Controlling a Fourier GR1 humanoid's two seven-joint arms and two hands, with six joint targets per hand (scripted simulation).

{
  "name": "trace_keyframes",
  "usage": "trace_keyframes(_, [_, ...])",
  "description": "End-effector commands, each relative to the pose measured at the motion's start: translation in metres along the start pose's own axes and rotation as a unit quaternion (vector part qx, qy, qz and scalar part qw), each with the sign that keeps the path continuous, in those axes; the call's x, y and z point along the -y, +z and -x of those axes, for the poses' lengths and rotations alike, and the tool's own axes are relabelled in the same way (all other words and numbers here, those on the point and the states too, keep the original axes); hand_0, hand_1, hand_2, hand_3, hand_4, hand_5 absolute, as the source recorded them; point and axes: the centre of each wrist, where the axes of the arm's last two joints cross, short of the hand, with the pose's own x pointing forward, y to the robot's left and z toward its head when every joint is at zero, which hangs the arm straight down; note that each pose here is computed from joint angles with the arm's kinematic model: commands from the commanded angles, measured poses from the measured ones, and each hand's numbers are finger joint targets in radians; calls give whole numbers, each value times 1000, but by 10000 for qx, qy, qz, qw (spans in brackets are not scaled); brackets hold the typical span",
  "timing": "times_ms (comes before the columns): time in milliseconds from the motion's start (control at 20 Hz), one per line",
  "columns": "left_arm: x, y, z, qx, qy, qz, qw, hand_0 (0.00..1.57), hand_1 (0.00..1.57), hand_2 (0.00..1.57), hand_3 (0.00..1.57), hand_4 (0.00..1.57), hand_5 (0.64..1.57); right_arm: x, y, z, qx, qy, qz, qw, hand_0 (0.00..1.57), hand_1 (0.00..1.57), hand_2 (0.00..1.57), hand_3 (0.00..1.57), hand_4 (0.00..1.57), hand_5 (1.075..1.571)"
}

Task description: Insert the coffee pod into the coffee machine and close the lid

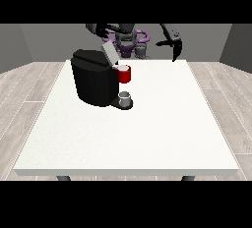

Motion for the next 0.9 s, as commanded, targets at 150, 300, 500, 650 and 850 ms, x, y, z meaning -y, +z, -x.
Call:
trace_keyframes(150, [-4,4,-11,375,1,-7,9993,0,0,0,0,306,1571,32,-20,20,78,-21,414,9991,0,0,0,0,350,1571])
trace_keyframes(300, [-3,8,-1,336,70,-65,9994,0,0,0,0,328,1571,18,-37,7,-231,66,399,9989,0,0,0,0,386,1571])
trace_keyframes(500, [-22,7,-7,410,-93,-208,9989,0,0,0,0,371,1571,50,-52,13,37,87,490,9988,0,0,0,0,394,1571])
trace_keyframes(650, [-14,0,-14,252,-121,-115,9995,0,0,0,0,298,1571,33,-37,36,-349,59,336,9988,0,0,0,0,453,1571])
trace_keyframes(850, [-1,-8,-11,428,25,-45,9991,0,0,0,0,353,1571,51,-72,20,-132,60,535,9985,0,0,0,0,420,1571])
